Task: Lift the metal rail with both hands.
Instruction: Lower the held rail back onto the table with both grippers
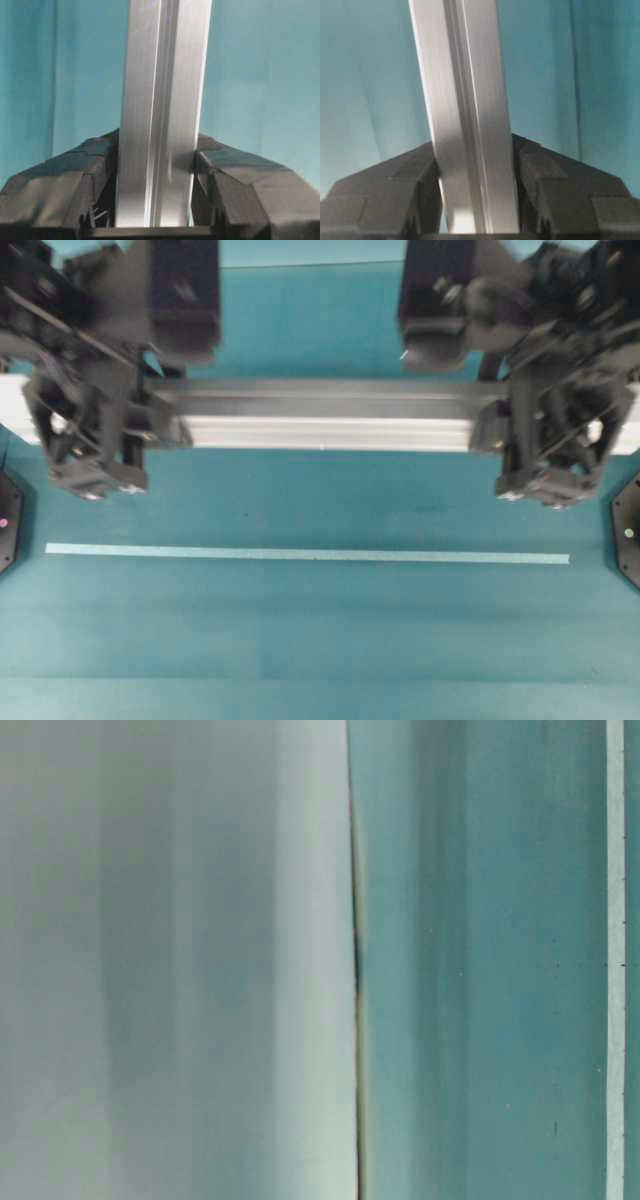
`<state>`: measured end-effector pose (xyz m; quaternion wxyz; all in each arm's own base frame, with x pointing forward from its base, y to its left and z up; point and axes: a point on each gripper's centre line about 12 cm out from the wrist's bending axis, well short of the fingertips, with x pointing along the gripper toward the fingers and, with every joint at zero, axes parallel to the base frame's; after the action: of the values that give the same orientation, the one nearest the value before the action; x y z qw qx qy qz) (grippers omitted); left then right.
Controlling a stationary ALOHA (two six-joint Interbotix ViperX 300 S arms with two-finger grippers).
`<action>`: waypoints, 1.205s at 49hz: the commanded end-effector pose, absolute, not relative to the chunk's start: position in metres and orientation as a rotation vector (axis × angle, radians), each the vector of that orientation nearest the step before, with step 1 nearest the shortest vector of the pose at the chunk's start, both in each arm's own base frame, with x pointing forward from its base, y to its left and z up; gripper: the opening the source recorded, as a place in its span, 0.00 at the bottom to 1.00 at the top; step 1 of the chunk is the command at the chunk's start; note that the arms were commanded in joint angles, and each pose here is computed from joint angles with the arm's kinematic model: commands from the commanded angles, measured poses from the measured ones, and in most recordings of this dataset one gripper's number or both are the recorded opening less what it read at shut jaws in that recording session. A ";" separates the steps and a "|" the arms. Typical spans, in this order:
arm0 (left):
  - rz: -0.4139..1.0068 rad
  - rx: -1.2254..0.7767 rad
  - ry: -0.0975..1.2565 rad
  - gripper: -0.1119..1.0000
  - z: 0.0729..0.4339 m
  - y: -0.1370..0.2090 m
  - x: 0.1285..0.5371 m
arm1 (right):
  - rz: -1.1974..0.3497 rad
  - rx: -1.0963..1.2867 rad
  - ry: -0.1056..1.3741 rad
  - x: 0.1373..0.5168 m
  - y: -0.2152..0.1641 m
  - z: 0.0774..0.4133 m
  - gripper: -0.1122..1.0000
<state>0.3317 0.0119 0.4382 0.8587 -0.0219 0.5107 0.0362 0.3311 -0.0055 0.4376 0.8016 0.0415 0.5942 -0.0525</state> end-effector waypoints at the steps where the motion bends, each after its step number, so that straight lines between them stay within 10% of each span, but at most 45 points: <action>1: 0.076 -0.063 1.040 0.42 0.437 0.011 0.332 | -0.126 0.090 1.282 0.336 -0.007 0.420 0.44; 59: 0.084 -0.064 1.112 0.42 0.243 0.017 0.357 | -0.116 0.085 1.252 0.354 -0.013 0.220 0.44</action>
<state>0.3503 0.0181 0.2366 0.8337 -0.0233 0.5503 0.0385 0.3465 -0.0121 0.2199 0.7924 0.0381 0.6066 -0.0524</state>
